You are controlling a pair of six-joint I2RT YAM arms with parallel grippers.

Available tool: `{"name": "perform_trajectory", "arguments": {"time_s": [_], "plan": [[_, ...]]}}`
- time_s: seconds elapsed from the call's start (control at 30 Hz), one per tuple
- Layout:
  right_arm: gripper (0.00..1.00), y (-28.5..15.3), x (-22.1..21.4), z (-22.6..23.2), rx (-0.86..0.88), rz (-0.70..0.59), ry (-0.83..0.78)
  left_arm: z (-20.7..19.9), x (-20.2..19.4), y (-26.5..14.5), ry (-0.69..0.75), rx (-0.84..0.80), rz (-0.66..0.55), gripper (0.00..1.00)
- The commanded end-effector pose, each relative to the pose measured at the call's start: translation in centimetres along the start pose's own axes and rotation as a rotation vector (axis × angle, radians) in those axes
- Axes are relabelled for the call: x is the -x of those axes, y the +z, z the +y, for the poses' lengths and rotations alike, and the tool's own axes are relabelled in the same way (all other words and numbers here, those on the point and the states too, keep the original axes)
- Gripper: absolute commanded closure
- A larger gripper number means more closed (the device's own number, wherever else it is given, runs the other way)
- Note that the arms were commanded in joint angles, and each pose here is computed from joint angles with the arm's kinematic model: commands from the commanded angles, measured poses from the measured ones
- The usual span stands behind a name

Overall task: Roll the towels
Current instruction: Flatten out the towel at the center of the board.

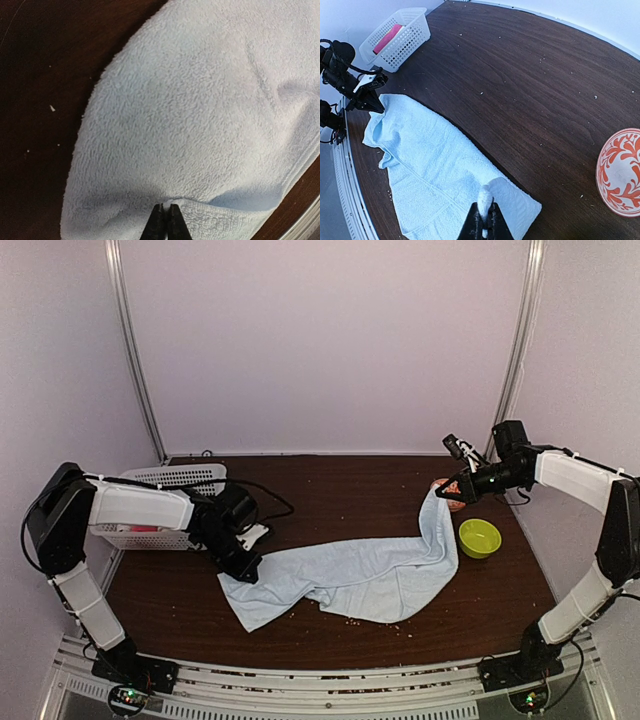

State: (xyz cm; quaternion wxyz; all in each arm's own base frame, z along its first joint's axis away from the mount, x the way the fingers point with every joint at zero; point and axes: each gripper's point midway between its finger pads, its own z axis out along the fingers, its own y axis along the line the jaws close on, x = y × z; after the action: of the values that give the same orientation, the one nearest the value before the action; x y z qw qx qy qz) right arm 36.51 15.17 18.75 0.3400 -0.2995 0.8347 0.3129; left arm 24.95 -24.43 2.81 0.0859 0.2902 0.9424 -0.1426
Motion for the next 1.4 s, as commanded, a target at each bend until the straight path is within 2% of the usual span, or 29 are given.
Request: {"name": "perform_trajectory", "arguments": {"time_s": [0.0,0.17,0.33,0.47,0.6,0.7,0.83,1.03,1.2,1.37], "plan": [[1.0,-0.1,0.6,0.0,0.0,-0.013,0.002,0.2,2.5,-2.1,0.036,0.04,-0.082,1.0],[1.0,-2.2,5.0,-1.4,-0.037,-0.059,-0.007,1.4,7.0,-10.6,0.028,0.149,-0.285,1.0],[1.0,-6.3,12.1,-4.4,-0.139,-0.171,-0.042,4.8,10.7,-23.4,-0.037,0.353,-0.566,1.0],[1.0,-10.2,17.0,-4.9,-0.168,-0.261,-0.056,6.1,11.5,-32.6,-0.086,0.484,-0.776,1.0],[1.0,-15.0,20.7,-3.6,-0.209,-0.371,-0.103,6.2,10.9,-37.7,-0.124,0.548,-0.894,1.0],[1.0,-18.0,22.0,-1.7,-0.224,-0.444,-0.146,5.9,9.9,-40.0,-0.145,0.554,-0.958,1.0],[1.0,-19.8,21.4,1.2,-0.211,-0.485,-0.187,5.3,8.3,-41.8,-0.159,0.539,-1.021,1.0],[1.0,-21.6,17.8,7.4,-0.178,-0.502,-0.288,1.3,6.0,-44.2,-0.033,0.36,-1.159,1.0],[1.0,-23.5,13.9,13.8,-0.173,-0.522,-0.422,-1.1,2.5,-46.7,0.044,0.276,-1.258,1.0],[1.0,-23.1,13.3,11.4,-0.262,-0.473,-0.367,1.6,1.9,-45.3,-0.056,0.392,-1.2,1.0]]}}
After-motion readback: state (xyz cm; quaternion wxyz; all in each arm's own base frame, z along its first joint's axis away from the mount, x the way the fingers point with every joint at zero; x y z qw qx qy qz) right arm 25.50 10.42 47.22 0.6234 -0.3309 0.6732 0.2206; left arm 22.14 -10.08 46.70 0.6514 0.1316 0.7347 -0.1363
